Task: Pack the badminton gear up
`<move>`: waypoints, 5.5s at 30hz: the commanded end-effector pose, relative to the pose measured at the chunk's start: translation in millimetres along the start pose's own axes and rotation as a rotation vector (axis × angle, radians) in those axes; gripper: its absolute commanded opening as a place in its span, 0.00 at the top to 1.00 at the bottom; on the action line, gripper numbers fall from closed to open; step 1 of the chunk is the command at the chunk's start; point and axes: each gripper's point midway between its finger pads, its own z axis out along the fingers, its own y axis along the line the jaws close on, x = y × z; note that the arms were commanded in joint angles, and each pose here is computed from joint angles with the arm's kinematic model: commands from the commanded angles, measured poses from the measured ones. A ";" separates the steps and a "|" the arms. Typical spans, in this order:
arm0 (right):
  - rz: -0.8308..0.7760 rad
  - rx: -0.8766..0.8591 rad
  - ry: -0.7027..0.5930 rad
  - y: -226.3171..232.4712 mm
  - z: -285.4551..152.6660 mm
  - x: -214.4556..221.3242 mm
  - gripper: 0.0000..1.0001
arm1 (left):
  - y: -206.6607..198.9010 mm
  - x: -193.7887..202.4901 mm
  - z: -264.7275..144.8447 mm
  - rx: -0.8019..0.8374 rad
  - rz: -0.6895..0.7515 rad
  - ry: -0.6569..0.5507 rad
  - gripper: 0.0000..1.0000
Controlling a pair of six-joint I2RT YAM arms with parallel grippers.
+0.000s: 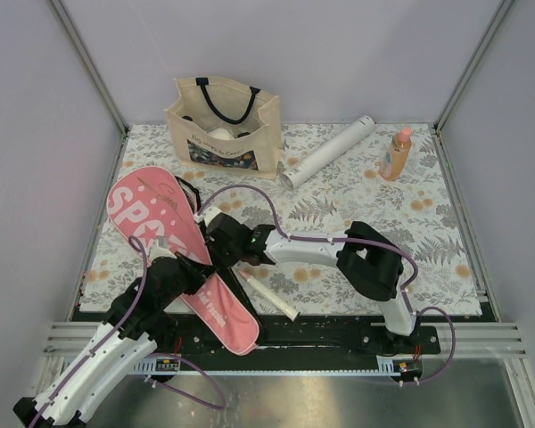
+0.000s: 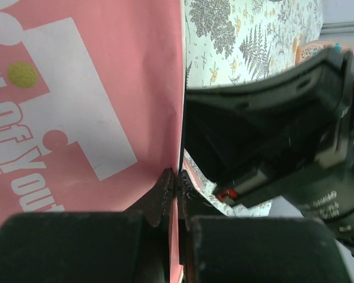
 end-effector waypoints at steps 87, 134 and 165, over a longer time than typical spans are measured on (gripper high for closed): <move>0.787 -0.290 -0.161 50.7 -49.9 59.9 0.42 | -7.8 -1.1 25.2 0.018 -0.097 -0.022 0.65; 0.592 -0.250 -0.063 5.9 -5.3 0.4 0.21 | -4.1 -123.1 -0.9 -0.364 0.192 -0.363 0.36; 0.055 -0.208 -0.024 -24.9 -80.2 -8.2 1.00 | -74.4 -175.7 -27.8 -0.258 0.074 -0.528 0.35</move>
